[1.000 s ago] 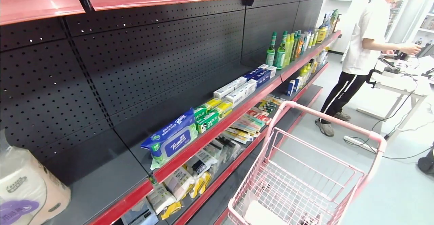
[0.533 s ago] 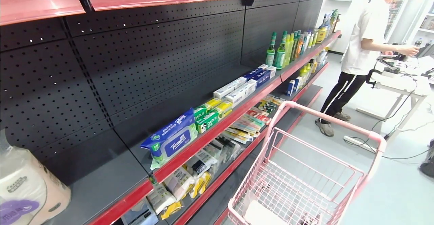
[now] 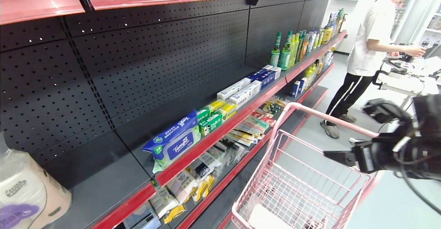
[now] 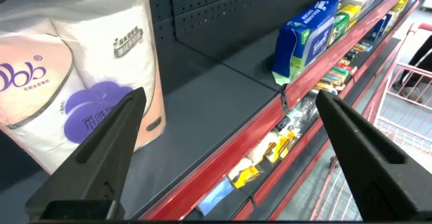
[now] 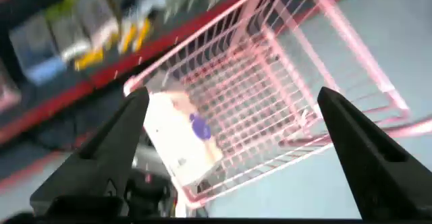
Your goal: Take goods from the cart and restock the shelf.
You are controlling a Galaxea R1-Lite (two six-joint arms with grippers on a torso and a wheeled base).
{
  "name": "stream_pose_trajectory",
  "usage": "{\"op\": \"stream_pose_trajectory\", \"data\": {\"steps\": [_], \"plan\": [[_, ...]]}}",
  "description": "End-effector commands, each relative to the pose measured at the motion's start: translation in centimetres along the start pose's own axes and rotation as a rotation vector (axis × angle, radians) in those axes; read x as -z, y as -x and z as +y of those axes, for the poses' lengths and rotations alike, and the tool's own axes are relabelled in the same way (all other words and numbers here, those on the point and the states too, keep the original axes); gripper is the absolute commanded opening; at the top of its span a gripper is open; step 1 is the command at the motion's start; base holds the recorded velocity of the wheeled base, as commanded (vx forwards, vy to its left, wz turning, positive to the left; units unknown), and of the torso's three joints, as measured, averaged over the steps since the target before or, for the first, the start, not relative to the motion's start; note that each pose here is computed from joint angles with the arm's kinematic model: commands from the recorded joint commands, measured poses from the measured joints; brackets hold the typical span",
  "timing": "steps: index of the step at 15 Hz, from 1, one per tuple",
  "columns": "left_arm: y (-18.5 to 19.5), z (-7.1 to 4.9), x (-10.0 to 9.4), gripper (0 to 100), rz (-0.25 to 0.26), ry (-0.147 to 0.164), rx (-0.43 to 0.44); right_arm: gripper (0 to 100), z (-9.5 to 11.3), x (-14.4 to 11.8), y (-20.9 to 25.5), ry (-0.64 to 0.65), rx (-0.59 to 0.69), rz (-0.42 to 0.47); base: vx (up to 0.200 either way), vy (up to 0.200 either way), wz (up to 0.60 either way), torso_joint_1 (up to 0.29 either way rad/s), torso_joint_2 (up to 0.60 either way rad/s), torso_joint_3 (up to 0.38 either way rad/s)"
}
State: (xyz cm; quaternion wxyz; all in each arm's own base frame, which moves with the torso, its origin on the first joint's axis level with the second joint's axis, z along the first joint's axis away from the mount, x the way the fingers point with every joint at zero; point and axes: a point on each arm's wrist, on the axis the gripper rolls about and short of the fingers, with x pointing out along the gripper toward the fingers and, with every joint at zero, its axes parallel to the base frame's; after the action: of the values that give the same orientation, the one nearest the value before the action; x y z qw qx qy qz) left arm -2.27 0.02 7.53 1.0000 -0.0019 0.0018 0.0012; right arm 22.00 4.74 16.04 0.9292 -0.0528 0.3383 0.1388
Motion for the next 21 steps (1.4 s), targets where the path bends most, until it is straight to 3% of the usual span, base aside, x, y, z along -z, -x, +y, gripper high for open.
{"op": "stream_pose_trajectory", "data": {"steps": [1, 9, 17, 21], "plan": [[0.0, 0.0, 0.0, 100, -0.001, 0.001, 0.001, 100, 4.7, 1.6, -13.4, 0.148, -0.142, 0.307, 0.000, 0.000, 0.00, 0.000, 0.00, 0.000], [0.0, 0.0, 0.0, 100, -0.001, 0.001, 0.001, 100, 8.3, 5.7, -16.8, 0.314, -0.227, 0.467, 0.000, 0.000, 0.00, -0.010, 0.02, 0.011], [0.0, 0.0, 0.0, 100, -0.001, 0.001, -0.001, 100, 8.2, 7.7, -16.8, 0.384, -0.239, 0.541, 0.000, 0.000, 0.00, -0.080, 0.18, 0.099], [0.0, 0.0, 0.0, 100, -0.001, 0.001, -0.001, 100, 9.4, 8.3, -16.4, 0.433, -0.254, 0.552, 0.000, 0.000, 0.00, -0.098, 0.22, 0.117]]}}
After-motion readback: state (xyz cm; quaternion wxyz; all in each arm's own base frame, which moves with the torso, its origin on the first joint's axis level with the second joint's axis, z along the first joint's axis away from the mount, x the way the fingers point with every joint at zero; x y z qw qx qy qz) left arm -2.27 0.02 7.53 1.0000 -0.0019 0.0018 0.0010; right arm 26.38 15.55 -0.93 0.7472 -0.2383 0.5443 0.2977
